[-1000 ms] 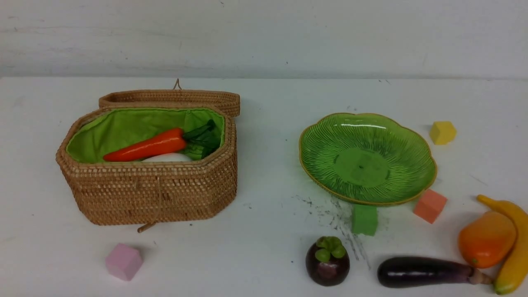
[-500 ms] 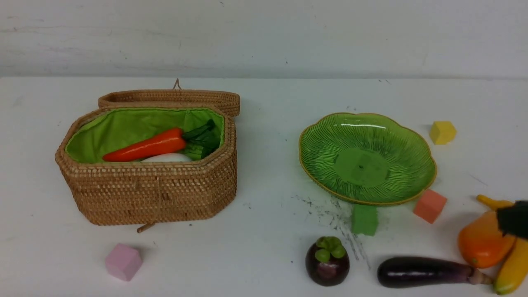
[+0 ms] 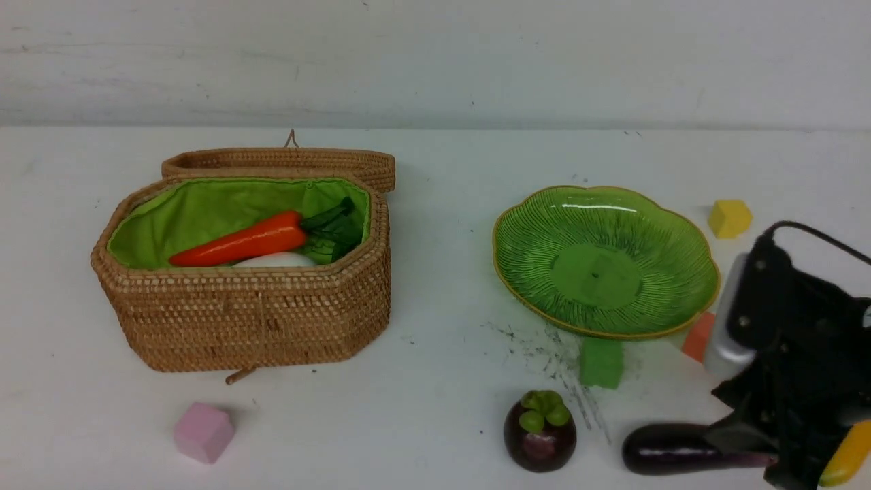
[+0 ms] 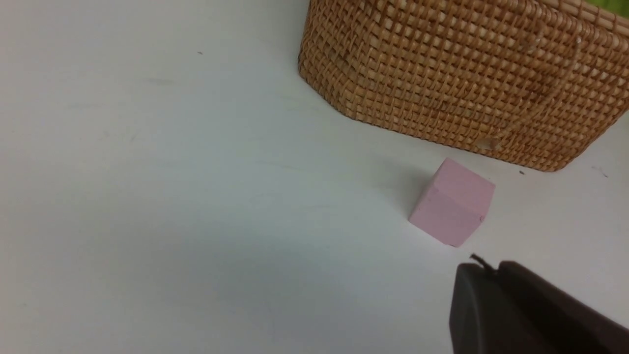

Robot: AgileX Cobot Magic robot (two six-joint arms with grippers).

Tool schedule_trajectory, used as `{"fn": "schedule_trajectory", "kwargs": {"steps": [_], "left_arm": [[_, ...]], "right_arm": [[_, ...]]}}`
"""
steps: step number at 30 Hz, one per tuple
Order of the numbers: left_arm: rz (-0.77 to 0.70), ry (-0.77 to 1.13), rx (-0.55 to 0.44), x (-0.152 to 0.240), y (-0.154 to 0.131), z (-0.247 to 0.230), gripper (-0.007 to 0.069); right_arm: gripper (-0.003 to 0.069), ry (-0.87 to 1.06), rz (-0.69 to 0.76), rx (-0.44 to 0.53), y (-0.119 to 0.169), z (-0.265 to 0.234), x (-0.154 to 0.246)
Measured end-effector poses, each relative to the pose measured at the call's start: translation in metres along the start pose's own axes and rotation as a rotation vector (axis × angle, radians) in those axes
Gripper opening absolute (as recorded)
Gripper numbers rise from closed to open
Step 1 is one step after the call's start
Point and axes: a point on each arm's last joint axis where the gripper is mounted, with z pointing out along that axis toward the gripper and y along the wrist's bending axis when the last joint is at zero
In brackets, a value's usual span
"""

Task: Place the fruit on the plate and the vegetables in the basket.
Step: Grab an eggplant with your right arm and place it in the basket on the left.

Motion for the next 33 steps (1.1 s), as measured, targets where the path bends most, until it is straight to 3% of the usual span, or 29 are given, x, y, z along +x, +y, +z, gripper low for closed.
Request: {"fn": "schedule_trajectory", "kwargs": {"steps": [7,11,16,20,27,33], "left_arm": [[0.001,0.000,0.000,0.000,0.000,0.000,0.0036],[0.001,0.000,0.000,0.000,0.000,0.000,0.0037],[0.001,0.000,0.000,0.000,0.000,0.000,0.0039],[0.002,0.000,-0.001,0.000,0.000,0.000,0.0039],[0.002,0.000,-0.001,0.000,0.000,0.000,0.0041],[0.002,0.000,-0.001,0.000,0.000,0.000,0.0043]], "right_arm": [[0.0561,0.147,-0.191,-0.036,-0.016,0.043,0.015],[0.0601,0.197,-0.224,-0.035,-0.025,0.064,0.020],[0.0543,0.239,-0.220,-0.111,-0.025,0.087,0.023],[0.0364,0.261,-0.233,-0.192,-0.021,0.095,0.016],[0.0375,0.215,-0.240,-0.290,-0.018,0.071,-0.033],[0.0375,0.027,-0.218,-0.261,-0.020,0.017,-0.110]]}}
